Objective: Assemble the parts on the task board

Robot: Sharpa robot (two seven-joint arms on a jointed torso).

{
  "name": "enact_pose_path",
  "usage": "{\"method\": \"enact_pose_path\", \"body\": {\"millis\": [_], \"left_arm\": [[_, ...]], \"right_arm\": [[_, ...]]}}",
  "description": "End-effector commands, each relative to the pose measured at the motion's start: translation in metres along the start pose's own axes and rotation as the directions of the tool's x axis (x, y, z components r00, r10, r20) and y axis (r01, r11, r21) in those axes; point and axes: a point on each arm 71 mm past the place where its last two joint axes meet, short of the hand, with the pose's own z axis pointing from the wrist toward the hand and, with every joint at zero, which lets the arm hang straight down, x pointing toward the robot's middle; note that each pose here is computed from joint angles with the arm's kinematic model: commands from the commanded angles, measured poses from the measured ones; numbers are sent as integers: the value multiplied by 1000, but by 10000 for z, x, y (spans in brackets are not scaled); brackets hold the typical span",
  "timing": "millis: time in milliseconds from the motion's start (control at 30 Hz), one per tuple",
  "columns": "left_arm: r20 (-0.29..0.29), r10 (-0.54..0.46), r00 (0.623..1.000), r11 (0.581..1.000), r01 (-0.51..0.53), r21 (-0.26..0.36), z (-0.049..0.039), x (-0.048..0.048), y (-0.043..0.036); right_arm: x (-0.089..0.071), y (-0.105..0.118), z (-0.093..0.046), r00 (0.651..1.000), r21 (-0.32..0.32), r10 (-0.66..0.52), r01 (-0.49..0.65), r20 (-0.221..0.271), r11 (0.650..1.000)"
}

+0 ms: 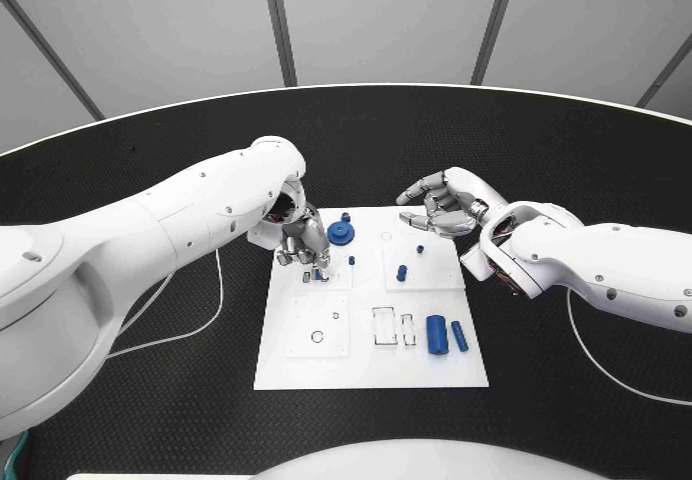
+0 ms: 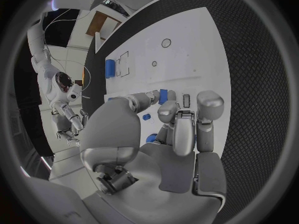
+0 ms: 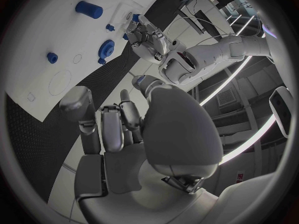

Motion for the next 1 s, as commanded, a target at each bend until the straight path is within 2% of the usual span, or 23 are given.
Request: {"method": "enact_pose_path", "body": {"millis": [33, 1000], "left_arm": [[0, -1, 1000, 998, 1, -66, 4, -1, 42], [-9, 29, 1000, 995, -30, -99, 25, 4, 53]], "right_arm": [[1, 1, -1, 1000, 0, 0, 0, 0, 1000], [9, 6, 4, 1000, 0, 1, -1, -2, 1000]]}}
